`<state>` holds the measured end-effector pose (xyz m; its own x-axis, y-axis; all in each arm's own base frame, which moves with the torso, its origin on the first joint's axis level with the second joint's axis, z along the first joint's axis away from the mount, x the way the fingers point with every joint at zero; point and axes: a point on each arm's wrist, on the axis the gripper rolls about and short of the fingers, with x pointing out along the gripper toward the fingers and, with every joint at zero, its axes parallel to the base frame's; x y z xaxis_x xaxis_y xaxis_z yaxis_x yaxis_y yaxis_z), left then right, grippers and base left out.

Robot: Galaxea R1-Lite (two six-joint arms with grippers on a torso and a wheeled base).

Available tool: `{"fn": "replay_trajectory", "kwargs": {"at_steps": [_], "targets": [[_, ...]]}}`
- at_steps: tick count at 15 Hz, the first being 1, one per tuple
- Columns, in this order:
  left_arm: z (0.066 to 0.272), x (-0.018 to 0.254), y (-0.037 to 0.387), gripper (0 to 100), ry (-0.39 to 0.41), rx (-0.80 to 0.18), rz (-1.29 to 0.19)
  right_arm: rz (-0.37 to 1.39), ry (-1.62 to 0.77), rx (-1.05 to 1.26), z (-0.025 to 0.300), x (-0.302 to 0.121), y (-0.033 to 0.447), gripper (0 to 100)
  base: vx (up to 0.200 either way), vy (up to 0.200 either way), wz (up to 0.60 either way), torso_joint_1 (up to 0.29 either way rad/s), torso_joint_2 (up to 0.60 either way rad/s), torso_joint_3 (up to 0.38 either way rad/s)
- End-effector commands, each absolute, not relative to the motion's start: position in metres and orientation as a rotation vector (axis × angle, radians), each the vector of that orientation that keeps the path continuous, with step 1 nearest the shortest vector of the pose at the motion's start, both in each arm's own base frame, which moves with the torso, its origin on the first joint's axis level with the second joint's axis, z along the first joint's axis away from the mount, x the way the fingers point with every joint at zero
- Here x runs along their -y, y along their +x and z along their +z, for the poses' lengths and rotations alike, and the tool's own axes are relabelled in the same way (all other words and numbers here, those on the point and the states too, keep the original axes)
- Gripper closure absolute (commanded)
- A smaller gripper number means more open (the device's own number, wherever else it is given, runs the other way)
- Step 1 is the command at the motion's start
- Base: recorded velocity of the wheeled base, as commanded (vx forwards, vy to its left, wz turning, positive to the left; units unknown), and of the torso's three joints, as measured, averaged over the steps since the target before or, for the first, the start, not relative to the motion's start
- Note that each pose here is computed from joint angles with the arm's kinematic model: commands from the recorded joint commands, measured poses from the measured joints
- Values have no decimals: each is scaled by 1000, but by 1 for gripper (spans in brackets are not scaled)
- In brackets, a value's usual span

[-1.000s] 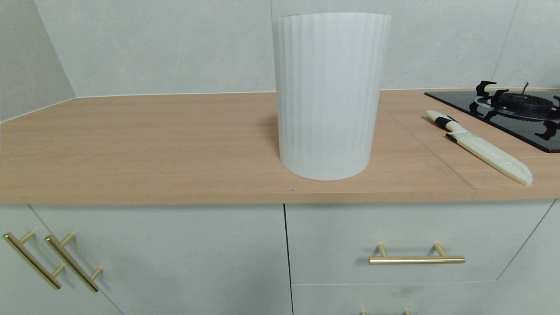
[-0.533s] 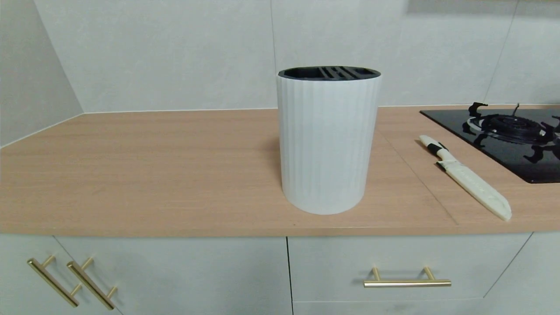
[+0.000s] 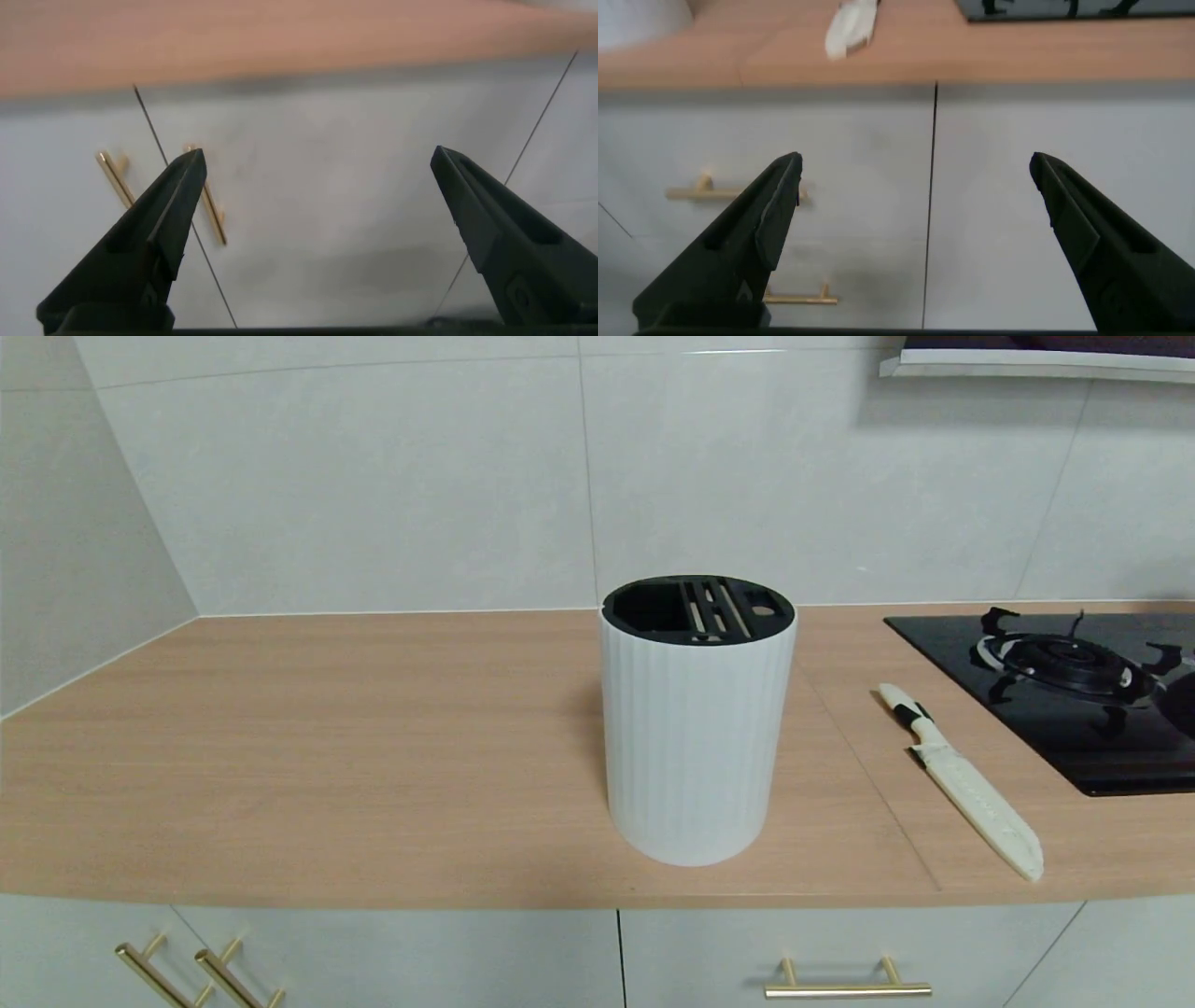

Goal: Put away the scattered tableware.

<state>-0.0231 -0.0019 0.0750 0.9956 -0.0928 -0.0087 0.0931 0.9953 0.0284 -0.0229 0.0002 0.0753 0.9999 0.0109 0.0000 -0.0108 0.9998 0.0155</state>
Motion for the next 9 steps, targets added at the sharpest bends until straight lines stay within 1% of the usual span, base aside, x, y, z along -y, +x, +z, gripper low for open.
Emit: {"fn": "replay_trajectory", "kwargs": {"at_steps": [1,9], "targets": [[75,2,-23,0,29,-8,-92,12,15,-2,75,0,-23,0,0,0,0,212,-505,-281],[75,2,-23,0,29,-8,-94,12,15,-2,75,0,-23,0,0,0,0,233,-510,-283]]}}
